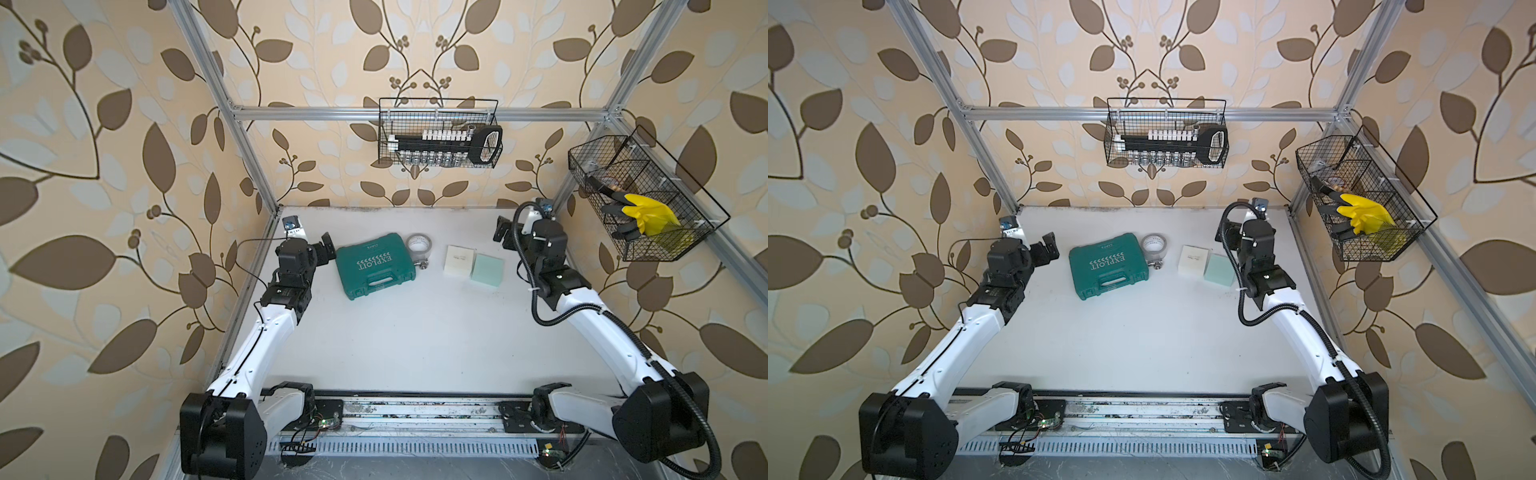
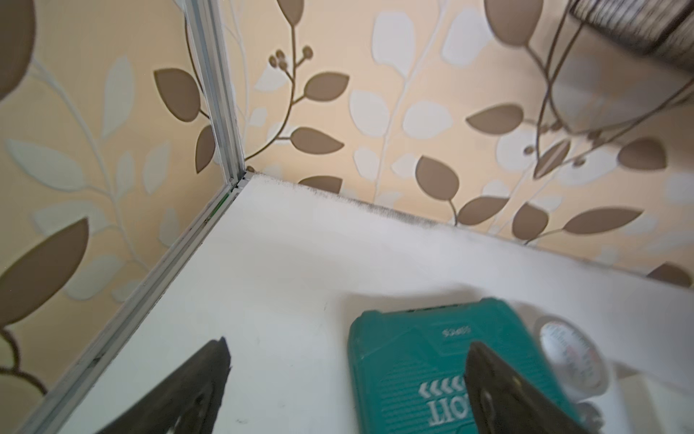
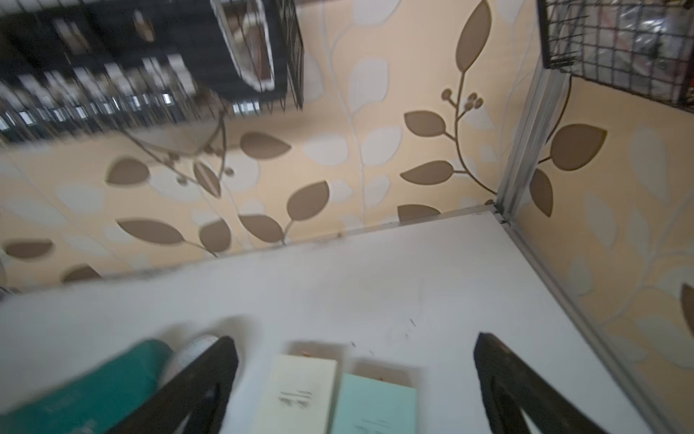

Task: Take out the earrings from the drawer-style jewelry box
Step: Move the jewelry box to the center of the board.

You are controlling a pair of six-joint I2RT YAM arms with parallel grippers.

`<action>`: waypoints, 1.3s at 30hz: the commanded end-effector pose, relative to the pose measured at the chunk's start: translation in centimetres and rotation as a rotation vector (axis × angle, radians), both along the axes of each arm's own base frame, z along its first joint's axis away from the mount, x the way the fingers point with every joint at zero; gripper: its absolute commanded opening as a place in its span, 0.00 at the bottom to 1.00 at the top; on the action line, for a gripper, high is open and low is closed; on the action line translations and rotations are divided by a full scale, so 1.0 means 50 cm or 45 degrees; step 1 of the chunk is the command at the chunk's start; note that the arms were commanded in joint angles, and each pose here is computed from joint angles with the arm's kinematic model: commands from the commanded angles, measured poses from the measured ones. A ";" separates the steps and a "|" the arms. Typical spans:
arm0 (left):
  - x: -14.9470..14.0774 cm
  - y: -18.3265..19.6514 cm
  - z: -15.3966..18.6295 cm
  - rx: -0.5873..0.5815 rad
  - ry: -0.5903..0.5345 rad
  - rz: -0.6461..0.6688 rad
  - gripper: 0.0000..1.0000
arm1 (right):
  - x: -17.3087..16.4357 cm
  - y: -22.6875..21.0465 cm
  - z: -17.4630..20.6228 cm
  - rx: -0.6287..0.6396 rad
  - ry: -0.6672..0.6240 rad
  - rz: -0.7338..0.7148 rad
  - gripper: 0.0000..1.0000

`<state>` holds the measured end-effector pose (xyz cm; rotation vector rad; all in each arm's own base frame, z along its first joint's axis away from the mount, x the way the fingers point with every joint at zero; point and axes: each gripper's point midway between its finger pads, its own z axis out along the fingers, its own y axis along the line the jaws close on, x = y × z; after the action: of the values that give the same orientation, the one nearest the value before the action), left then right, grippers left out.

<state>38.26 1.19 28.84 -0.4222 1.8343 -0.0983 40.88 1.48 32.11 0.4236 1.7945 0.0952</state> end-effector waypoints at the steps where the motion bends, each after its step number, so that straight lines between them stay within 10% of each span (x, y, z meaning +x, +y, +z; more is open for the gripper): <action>1: -0.076 0.038 -0.064 -0.369 0.247 0.323 0.99 | -0.078 -0.044 -0.143 0.432 0.392 -0.230 1.00; 4: -0.083 0.003 -0.100 -0.625 0.279 0.299 0.99 | -0.065 -0.001 -0.133 0.491 0.340 -0.032 1.00; 10: -0.124 -0.097 -0.146 -0.756 0.521 0.163 0.99 | -0.106 -0.025 -0.177 0.375 0.672 -0.202 1.00; 18: -0.223 -0.315 -0.189 -0.909 0.812 -0.443 0.99 | -0.110 -0.018 -0.275 0.380 1.019 -0.202 1.00; 39: -0.267 -0.509 -0.200 -0.765 0.781 -1.004 0.99 | 0.065 -0.083 -0.432 0.497 1.158 -0.262 0.89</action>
<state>24.30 -22.92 17.59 -0.2073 2.5576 -1.1369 42.16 -2.43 10.04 1.0719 2.6631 0.0730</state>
